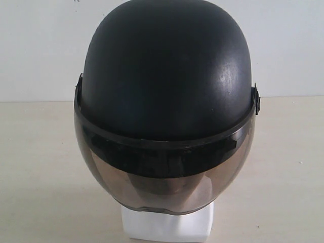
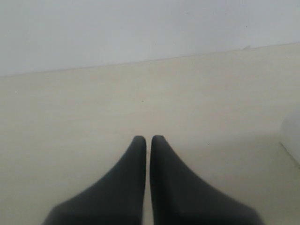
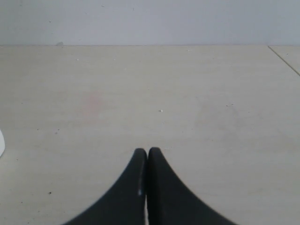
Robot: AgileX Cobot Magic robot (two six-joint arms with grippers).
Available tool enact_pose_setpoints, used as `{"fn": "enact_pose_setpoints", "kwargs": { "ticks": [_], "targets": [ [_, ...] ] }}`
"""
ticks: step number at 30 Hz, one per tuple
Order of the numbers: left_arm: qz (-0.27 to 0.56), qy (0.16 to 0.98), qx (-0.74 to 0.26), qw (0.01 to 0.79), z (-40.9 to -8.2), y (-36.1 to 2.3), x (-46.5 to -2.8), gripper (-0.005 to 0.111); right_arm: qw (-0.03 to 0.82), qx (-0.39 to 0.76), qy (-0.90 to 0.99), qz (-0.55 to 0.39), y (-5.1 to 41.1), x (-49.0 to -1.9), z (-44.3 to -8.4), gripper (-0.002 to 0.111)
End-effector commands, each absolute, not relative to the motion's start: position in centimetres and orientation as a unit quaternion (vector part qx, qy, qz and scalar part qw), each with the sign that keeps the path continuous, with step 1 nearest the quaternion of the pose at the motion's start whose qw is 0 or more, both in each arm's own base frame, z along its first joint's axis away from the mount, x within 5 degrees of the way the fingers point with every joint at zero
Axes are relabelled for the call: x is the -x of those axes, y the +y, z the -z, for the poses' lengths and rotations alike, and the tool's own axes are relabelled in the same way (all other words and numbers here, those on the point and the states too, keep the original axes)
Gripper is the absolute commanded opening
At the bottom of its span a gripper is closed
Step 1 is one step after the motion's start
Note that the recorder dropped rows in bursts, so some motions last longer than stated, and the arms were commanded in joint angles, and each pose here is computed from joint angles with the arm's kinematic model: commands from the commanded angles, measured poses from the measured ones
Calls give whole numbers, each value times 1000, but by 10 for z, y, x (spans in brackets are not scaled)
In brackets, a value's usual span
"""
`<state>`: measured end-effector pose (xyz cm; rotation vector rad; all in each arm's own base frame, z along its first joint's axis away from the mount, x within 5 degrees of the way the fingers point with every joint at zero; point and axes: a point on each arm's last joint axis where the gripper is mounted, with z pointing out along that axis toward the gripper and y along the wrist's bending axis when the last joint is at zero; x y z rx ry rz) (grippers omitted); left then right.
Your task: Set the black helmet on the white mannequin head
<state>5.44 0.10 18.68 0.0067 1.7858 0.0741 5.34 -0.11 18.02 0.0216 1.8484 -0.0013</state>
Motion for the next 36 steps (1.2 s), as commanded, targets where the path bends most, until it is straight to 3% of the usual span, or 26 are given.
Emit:
{"fn": "enact_pose_setpoints", "kwargs": {
  "ticks": [1,6,12,36],
  "targets": [
    [19,777,45,627,-186,-1,-54,4,610,-8,792,1,-1,-53,-182,0],
    [59,773,94,625,-186,-1,-54,4,609,-8,793,1,-1,-53,-182,0],
    [16,777,66,626,-186,2,-54,4,609,-8,793,1,-1,-53,-182,0],
    [16,777,66,626,-186,2,-54,4,609,-8,793,1,-1,-53,-182,0]
  ]
}}
